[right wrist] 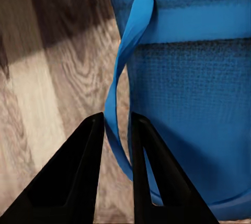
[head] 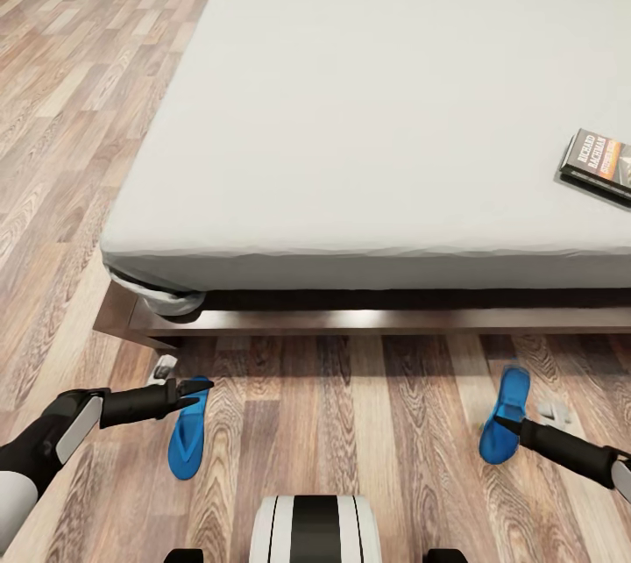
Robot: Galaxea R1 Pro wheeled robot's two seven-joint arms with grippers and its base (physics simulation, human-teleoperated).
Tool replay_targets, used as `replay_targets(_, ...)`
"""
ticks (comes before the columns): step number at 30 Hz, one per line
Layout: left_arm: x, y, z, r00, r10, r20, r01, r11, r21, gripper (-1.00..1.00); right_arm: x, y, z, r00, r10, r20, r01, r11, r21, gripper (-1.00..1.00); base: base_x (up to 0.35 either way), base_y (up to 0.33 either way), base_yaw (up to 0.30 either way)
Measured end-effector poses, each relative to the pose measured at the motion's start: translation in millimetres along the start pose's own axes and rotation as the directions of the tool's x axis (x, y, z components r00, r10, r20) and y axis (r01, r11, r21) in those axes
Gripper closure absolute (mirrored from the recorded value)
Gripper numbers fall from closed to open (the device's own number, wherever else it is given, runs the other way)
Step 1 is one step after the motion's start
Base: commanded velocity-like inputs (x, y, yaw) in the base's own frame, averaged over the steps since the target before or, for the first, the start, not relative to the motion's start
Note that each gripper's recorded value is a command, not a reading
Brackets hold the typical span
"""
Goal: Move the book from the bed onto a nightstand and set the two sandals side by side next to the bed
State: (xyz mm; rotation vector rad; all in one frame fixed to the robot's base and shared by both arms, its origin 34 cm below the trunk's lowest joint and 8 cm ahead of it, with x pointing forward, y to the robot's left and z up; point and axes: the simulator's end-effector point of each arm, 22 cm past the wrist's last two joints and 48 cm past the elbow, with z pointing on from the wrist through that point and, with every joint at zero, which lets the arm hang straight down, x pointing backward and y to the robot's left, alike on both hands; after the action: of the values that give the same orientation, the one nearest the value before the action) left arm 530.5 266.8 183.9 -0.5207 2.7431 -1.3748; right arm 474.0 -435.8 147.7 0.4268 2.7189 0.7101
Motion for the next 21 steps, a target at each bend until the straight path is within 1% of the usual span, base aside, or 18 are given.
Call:
replay_targets(2, 0.2, -0.7, 0.8, 1.000, 0.001, 0.000, -0.001, 1.000, 0.002, -1.00, 7.1, -11.9, -0.3, 0.999, 0.003, -0.034, -0.001, 0.998, 0.056, 1.00, 0.000, 0.000, 0.000)
replay_targets(3, 0.2, -0.9, 1.1, 1.000, 0.001, 0.000, -0.001, 1.000, 0.002, -1.00, 12.9, -20.4, -1.1, 0.998, 0.017, -0.062, -0.011, 0.995, 0.097, 1.00, 0.000, 0.000, 0.000)
replay_targets(5, 0.3, -1.0, 1.2, 1.000, 0.002, 0.000, -0.002, 1.000, 0.002, -1.00, 19.5, -29.0, -2.2, 0.995, 0.040, -0.093, -0.027, 0.989, 0.143, 1.00, 0.000, 0.000, 0.000)
replay_targets(7, -0.1, -0.8, 1.3, 1.000, 0.005, 0.002, -0.005, 1.000, 0.002, -1.00, 23.0, -37.7, -3.9, 0.993, 0.051, -0.109, -0.030, 0.982, 0.186, 1.00, 0.000, 0.000, 0.000)
replay_targets(8, -0.8, -0.8, 1.3, 1.000, 0.010, 0.005, -0.010, 1.000, 0.002, -1.00, 24.9, -48.3, -6.4, 0.992, 0.053, -0.117, -0.025, 0.972, 0.235, 1.00, 0.000, 0.000, 0.000)
replay_targets(10, -1.0, -0.8, 1.3, 1.000, 0.011, 0.006, -0.011, 1.000, 0.002, -1.00, 27.4, -60.6, -9.8, 0.990, 0.049, -0.129, -0.009, 0.957, 0.291, 1.00, 0.000, 0.000, 0.000)
replay_targets(11, -1.1, -0.8, 1.3, 1.000, 0.012, 0.007, -0.012, 1.000, 0.002, -1.00, 29.1, -67.1, -12.0, 0.989, 0.042, -0.139, 0.005, 0.947, 0.320, 1.00, 0.000, 0.000, 0.000)
replay_targets(12, -1.1, -0.8, 1.3, 1.000, 0.012, 0.007, -0.012, 1.000, 0.002, -1.00, 31.6, -74.9, -15.2, 0.987, 0.027, -0.157, 0.030, 0.935, 0.353, 1.00, 0.000, 0.000, 0.000)
replay_targets(13, -1.1, -0.8, 1.3, 1.000, 0.012, 0.007, -0.012, 1.000, 0.002, -1.00, 33.5, -79.6, -17.3, 0.985, 0.015, -0.172, 0.051, 0.927, 0.371, 1.00, 0.000, 0.000, 0.000)
replay_targets(15, -1.1, -0.8, 1.3, 1.000, 0.012, 0.007, -0.012, 1.000, 0.002, -1.00, 34.8, -82.7, -18.8, 0.983, 0.006, -0.183, 0.066, 0.921, 0.383, 1.00, 0.000, 0.000, 0.000)
replay_targets(21, -1.2, -0.8, 1.3, 1.000, 0.013, 0.007, -0.013, 1.000, 0.002, -1.00, 35.7, -85.2, -20.0, 0.982, -0.001, -0.191, 0.078, 0.916, 0.393, 1.00, 0.000, 0.000, 0.000)
